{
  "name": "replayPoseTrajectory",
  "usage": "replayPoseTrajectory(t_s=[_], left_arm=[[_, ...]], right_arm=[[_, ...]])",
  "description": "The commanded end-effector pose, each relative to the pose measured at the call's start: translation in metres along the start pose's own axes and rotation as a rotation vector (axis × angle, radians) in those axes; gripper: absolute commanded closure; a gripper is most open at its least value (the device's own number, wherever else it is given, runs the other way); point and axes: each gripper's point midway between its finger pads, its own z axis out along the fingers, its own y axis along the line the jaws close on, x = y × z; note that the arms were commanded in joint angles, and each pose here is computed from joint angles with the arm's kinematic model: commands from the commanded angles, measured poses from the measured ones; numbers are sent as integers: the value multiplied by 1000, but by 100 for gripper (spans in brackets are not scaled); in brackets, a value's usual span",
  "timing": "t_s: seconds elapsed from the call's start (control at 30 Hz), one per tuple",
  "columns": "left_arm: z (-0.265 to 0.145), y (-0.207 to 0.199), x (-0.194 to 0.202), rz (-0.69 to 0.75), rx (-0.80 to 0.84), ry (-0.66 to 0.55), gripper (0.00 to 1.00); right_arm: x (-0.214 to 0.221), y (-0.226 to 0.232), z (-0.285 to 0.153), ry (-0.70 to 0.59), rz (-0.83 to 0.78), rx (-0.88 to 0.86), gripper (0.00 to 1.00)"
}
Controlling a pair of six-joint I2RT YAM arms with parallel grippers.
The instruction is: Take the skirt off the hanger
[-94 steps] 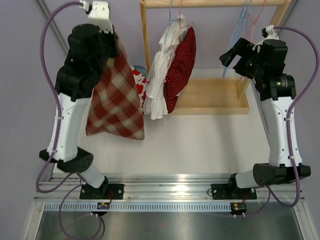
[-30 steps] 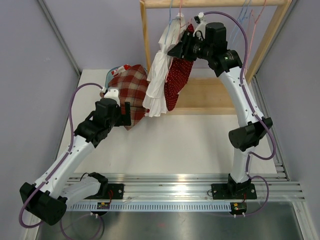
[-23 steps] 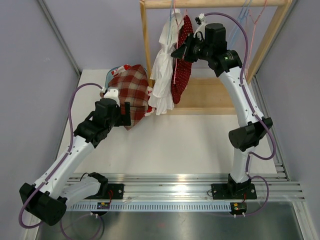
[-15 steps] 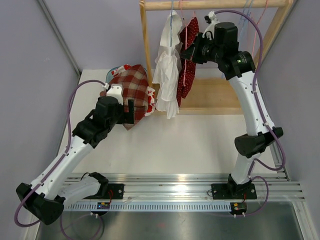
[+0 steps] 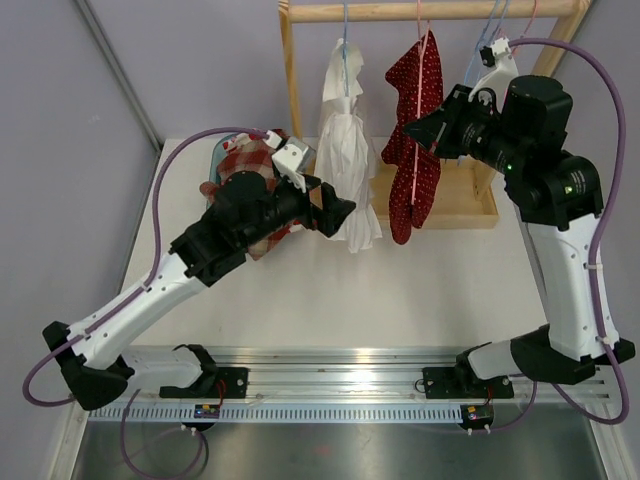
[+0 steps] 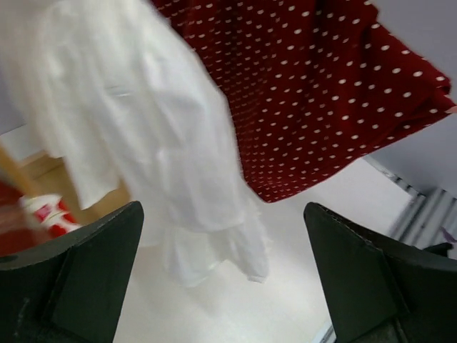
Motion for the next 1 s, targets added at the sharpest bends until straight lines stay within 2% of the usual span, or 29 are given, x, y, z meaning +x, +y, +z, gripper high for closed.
replayPoseTrajectory(t_s=[0.0, 0.3, 0.43, 0.47, 0.5, 0.53, 0.6, 0.63, 0.8, 0.9, 0.93, 0.97], left_arm=[[24, -53, -7, -52, 251, -89, 1], [60, -122, 36, -94, 435, -24, 1], [72, -131, 49, -90, 432, 5, 8], [74, -132, 49, -90, 431, 4, 12], [76, -133, 48, -92, 431, -1, 35], [82, -131, 53, -92, 414, 11, 47], [87, -130, 52, -91, 398, 16, 80], [90, -127, 54, -91, 377, 23, 100], [89, -125, 77, -73, 359, 81, 100], [74, -128, 106, -74, 362, 123, 100], [67, -124, 138, -74, 348, 182, 100], [64, -125, 147, -94, 349, 186, 100]], right_arm=[[-23, 22, -22, -115, -6, -76, 100], [-22, 35, -55, -143, 18, -115, 100], [-21, 35, -58, -143, 20, -112, 100], [-20, 35, -58, -137, 23, -112, 100], [-22, 36, -62, -145, 21, -117, 100], [-21, 36, -62, -141, 25, -115, 100], [-22, 36, -64, -149, 24, -114, 100], [-23, 36, -66, -154, 21, -113, 100], [-31, 36, -70, -176, 1, -96, 100], [-42, 35, -64, -191, -14, -76, 100], [-46, 36, -63, -198, -24, -74, 100], [-57, 43, -72, -232, -36, -86, 100]])
